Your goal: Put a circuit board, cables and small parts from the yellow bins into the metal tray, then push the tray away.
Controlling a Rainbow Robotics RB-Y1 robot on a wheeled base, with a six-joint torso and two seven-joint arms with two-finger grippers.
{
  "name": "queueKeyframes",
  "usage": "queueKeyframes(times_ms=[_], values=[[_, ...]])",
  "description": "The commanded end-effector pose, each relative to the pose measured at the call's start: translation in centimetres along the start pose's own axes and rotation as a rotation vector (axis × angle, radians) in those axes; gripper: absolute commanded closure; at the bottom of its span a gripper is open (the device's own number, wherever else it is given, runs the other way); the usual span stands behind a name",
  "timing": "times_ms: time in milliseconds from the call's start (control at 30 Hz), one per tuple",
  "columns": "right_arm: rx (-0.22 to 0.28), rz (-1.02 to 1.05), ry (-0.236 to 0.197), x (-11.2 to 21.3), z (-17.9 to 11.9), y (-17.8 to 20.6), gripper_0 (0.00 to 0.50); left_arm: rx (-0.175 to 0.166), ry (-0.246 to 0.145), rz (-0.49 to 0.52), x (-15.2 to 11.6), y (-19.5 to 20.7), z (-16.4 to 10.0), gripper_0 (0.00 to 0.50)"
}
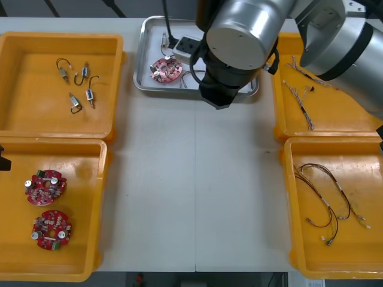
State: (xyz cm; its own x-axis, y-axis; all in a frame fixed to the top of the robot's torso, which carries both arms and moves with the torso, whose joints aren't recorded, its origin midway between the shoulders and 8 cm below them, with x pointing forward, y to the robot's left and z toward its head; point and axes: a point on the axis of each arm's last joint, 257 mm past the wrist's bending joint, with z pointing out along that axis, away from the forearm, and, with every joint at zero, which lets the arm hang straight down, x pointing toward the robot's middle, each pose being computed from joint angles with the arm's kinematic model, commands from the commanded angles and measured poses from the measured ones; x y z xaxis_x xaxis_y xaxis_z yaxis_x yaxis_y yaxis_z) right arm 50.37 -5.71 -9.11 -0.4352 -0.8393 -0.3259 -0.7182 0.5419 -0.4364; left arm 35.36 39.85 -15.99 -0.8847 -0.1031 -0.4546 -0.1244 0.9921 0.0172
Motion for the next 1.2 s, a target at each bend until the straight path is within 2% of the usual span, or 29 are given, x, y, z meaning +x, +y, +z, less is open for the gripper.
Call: queueKeyframes(times_ms=[33, 133, 367, 533, 633, 867, 1200], values=[[0.012, 0.245, 0.002, 3.4, -2.6, -2.6, 0.000, -0.038, -0.019, 0.080, -0.7, 1.3, -0.9, 0.000], [0.024, 0.363, 0.023, 5.9, -3.2, -3.4, 0.000, -0.038, -0.019, 0.080, -0.7, 1.3, -0.9, 0.000], [0.029, 0.609, 0.032, 10.4, -3.9, -5.3, 0.000, -0.038, -0.019, 0.080, -0.7, 1.3, -0.9, 0.000], [0.041, 0.762, 0.070, 15.0, -4.1, -7.2, 0.000, -0.038, -0.019, 0.080, -0.7, 1.3, -0.9, 0.000], [0.047, 0.820, 0.085, 17.3, -4.0, -8.2, 0.000, -0.038, -0.019, 0.080, -0.7, 1.3, -0.9, 0.000], [0.042, 0.938, 0.081, 21.8, -4.1, -10.1, 0.000, -0.038, -0.019, 0.080, -0.7, 1.3, -0.9, 0.000], [0.022, 1.069, 0.118, 27.9, -3.6, -10.2, 0.000, -0.038, -0.019, 0.080, -0.7, 1.3, -0.9, 0.000]])
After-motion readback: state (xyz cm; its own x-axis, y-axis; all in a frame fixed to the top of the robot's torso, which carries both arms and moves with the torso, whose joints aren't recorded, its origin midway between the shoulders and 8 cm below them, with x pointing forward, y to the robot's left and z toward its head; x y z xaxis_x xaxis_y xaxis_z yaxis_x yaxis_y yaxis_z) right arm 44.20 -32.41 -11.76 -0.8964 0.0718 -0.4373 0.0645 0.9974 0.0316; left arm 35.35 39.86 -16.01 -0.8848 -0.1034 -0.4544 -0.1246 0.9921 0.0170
